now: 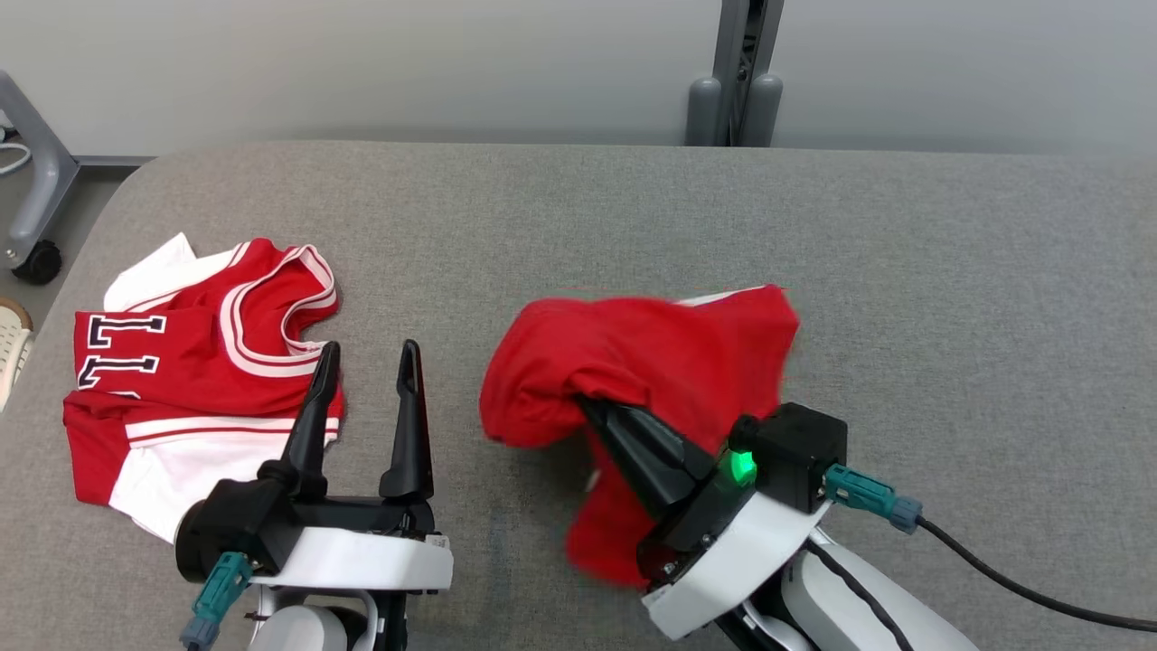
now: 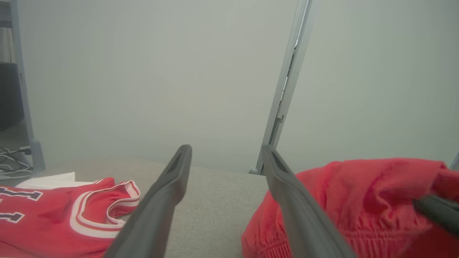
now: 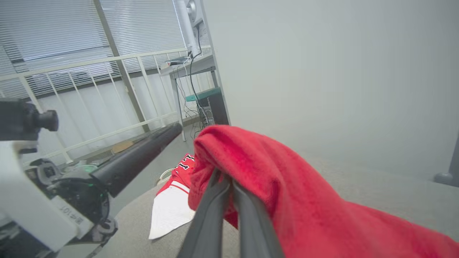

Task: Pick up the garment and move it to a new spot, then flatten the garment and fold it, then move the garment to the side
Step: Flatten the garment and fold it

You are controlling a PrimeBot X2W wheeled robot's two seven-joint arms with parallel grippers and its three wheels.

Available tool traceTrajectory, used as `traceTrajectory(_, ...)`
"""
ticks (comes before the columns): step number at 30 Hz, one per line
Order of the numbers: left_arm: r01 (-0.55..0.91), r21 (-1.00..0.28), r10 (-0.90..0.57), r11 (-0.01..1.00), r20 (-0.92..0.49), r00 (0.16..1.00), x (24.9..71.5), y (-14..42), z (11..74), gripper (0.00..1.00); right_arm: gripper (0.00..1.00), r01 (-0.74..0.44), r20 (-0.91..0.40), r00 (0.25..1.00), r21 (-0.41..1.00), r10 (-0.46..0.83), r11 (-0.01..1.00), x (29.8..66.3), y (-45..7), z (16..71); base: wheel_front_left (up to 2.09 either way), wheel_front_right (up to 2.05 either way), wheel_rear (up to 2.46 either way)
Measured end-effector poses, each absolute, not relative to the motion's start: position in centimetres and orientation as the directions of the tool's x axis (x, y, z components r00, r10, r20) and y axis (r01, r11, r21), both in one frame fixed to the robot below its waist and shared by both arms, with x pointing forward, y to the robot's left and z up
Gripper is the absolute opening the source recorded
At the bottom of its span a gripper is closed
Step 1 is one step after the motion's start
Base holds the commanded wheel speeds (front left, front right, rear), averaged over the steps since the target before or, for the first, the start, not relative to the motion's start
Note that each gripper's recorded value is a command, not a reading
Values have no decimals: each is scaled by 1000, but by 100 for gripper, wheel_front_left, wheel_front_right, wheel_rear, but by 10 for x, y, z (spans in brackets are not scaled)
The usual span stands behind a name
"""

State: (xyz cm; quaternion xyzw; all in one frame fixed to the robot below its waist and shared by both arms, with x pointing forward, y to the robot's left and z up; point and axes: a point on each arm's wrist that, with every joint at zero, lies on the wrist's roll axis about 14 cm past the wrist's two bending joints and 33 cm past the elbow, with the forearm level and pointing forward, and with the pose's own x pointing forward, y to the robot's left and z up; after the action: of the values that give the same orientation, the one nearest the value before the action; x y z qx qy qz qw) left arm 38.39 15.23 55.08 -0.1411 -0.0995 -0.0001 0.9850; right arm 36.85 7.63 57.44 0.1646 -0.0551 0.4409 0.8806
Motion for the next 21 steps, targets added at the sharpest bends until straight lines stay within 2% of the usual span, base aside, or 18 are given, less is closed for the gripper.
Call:
traceTrajectory(5,6,-279,57,960,219,974,379,160,559,100,0,-830,359,554,309,751,465,352,81,620,0,0,0)
traceTrajectory(6,1,-281,66,960,227,972,377,162,562,100,0,-737,378,669,446,640,507,376,48,626,0,0,0)
traceTrajectory(9,3,-282,65,959,231,971,376,162,563,100,0,-607,305,790,513,532,607,404,7,602,0,0,0)
traceTrajectory(12,6,-282,60,959,224,973,377,160,561,100,0,-471,238,879,567,413,676,425,-35,579,0,0,0)
traceTrajectory(17,16,-282,45,959,209,977,380,156,555,100,0,-185,69,980,669,187,720,450,-113,525,0,0,0)
traceTrajectory(21,22,-280,34,960,192,981,382,153,549,100,0,58,-95,995,720,15,691,459,-167,475,0,0,0)
